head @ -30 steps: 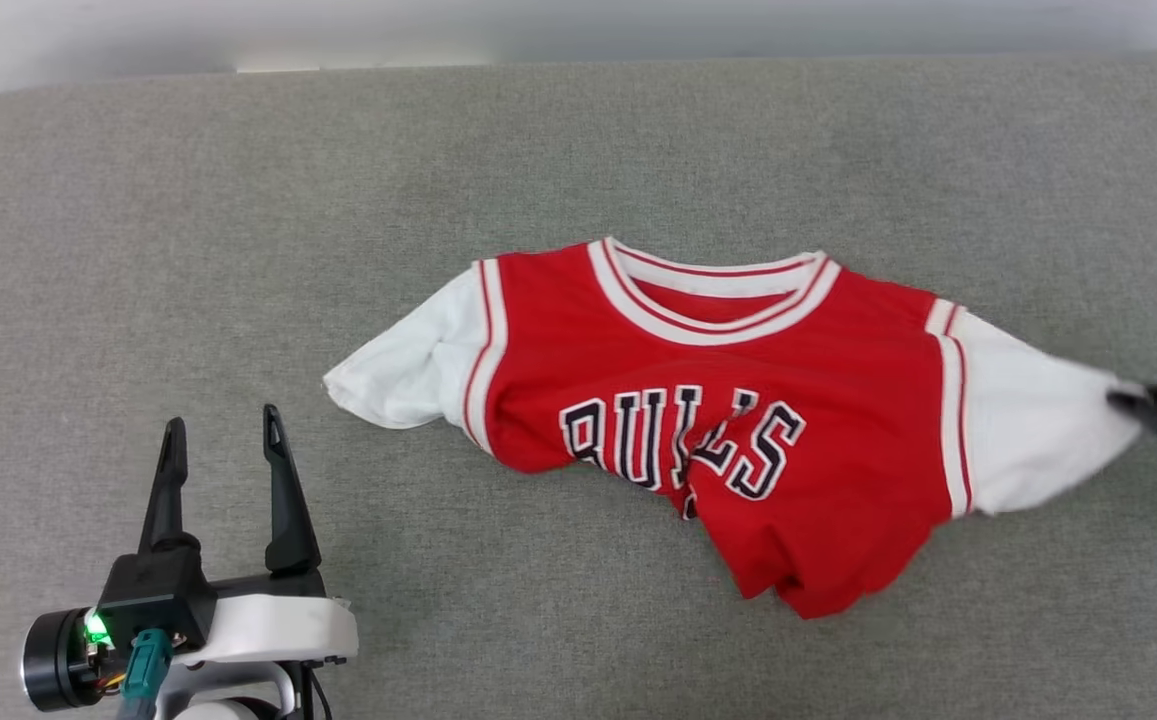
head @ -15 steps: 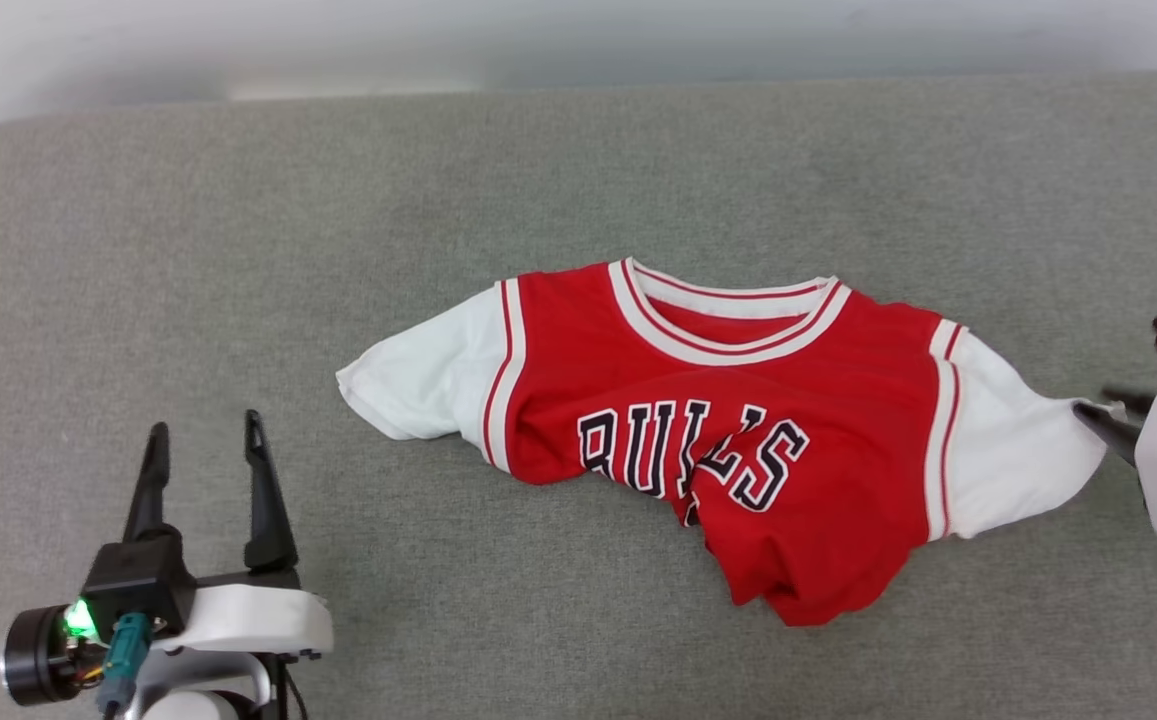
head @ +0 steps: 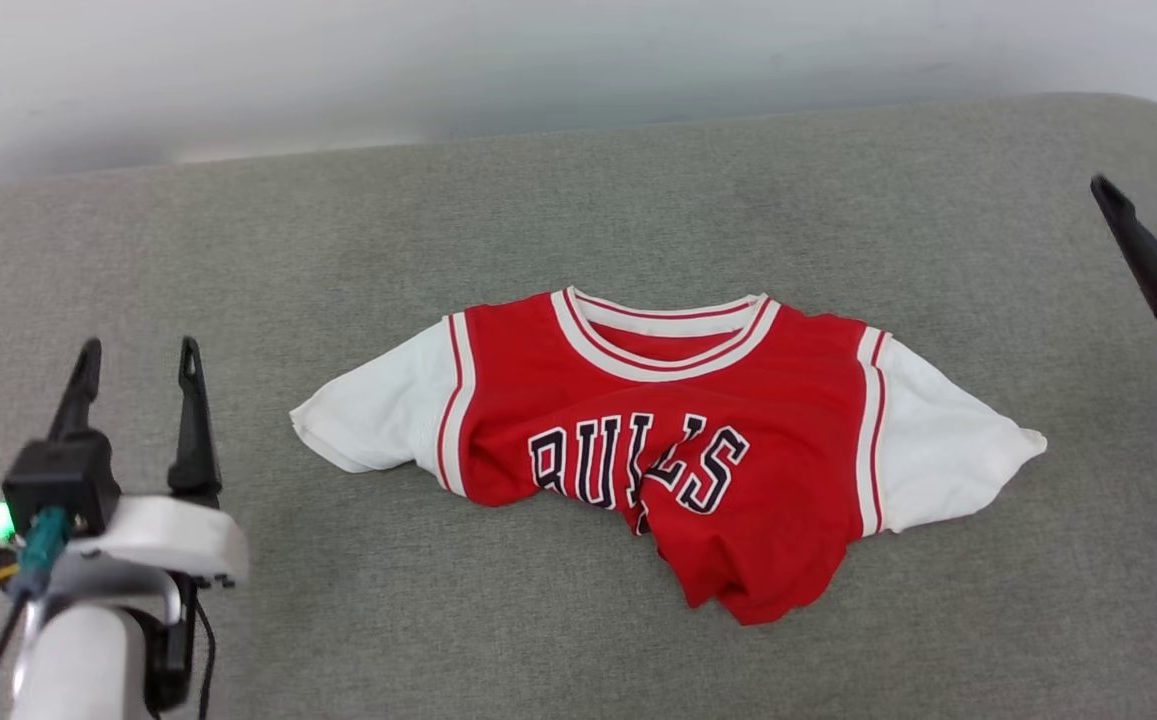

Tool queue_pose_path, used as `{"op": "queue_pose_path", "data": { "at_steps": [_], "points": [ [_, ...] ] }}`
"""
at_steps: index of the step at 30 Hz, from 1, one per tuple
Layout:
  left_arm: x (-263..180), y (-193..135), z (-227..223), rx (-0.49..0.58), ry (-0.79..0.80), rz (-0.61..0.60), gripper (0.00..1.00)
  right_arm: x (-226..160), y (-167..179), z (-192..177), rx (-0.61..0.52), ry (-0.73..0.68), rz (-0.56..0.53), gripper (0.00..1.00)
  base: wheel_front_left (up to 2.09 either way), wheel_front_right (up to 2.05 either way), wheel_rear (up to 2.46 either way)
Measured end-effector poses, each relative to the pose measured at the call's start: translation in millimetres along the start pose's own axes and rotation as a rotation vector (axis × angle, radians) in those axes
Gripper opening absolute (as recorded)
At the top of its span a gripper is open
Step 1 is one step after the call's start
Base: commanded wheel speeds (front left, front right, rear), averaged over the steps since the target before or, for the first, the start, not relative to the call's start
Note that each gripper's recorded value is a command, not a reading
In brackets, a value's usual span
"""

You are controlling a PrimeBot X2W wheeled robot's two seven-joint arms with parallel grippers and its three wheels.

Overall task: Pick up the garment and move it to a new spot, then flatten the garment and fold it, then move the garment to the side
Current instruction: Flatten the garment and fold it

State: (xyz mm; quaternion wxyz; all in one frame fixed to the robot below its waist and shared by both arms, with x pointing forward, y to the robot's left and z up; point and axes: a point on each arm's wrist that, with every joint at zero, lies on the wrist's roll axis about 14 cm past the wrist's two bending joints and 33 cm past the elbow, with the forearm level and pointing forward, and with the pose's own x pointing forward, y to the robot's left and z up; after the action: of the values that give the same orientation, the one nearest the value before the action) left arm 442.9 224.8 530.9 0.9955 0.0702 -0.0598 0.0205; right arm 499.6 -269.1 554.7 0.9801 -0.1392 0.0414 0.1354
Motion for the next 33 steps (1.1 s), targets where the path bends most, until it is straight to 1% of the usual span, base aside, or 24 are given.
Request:
{"op": "queue_pose_path", "data": {
  "at_steps": [2,6,9,11,13,16,20,22,25,29,33],
  "points": [
    [10,-3,2,0.012,0.013,-0.030,1.00,2,2,7,0.024,-0.054,-0.026,1.00,0.00,0.00,0.00],
    [30,-8,5,0.035,0.044,-0.090,1.00,2,9,36,0.064,-0.216,-0.081,1.00,0.00,0.00,0.00],
    [43,-13,2,0.040,0.098,-0.142,1.00,-8,28,26,0.080,-0.246,-0.097,1.00,0.00,0.00,0.00],
    [55,-8,5,0.078,0.122,-0.156,1.00,-14,42,20,0.086,-0.256,-0.097,1.00,0.00,0.00,0.00],
    [67,-3,11,0.096,0.135,-0.166,1.00,-16,52,23,0.096,-0.282,-0.100,1.00,0.00,0.00,0.00],
    [81,-6,10,0.113,0.200,-0.202,1.00,-22,59,21,0.106,-0.295,-0.110,1.00,0.00,0.00,0.00],
    [93,-14,1,0.119,0.341,-0.262,1.00,-26,67,14,0.117,-0.289,-0.115,1.00,0.00,0.00,0.00],
    [94,-22,-5,0.132,0.425,-0.313,1.00,-28,68,11,0.117,-0.283,-0.118,1.00,0.00,0.00,0.00],
    [88,-36,-20,0.116,0.570,-0.396,1.00,-28,69,6,0.116,-0.267,-0.122,1.00,0.00,0.00,0.00],
    [84,-42,-31,0.157,0.718,-0.472,1.00,-25,69,1,0.119,-0.253,-0.122,1.00,0.00,0.00,0.00],
    [69,-54,-58,0.171,0.904,-0.551,1.00,-22,71,-7,0.121,-0.235,-0.119,1.00,0.00,0.00,0.00]
  ]
}}
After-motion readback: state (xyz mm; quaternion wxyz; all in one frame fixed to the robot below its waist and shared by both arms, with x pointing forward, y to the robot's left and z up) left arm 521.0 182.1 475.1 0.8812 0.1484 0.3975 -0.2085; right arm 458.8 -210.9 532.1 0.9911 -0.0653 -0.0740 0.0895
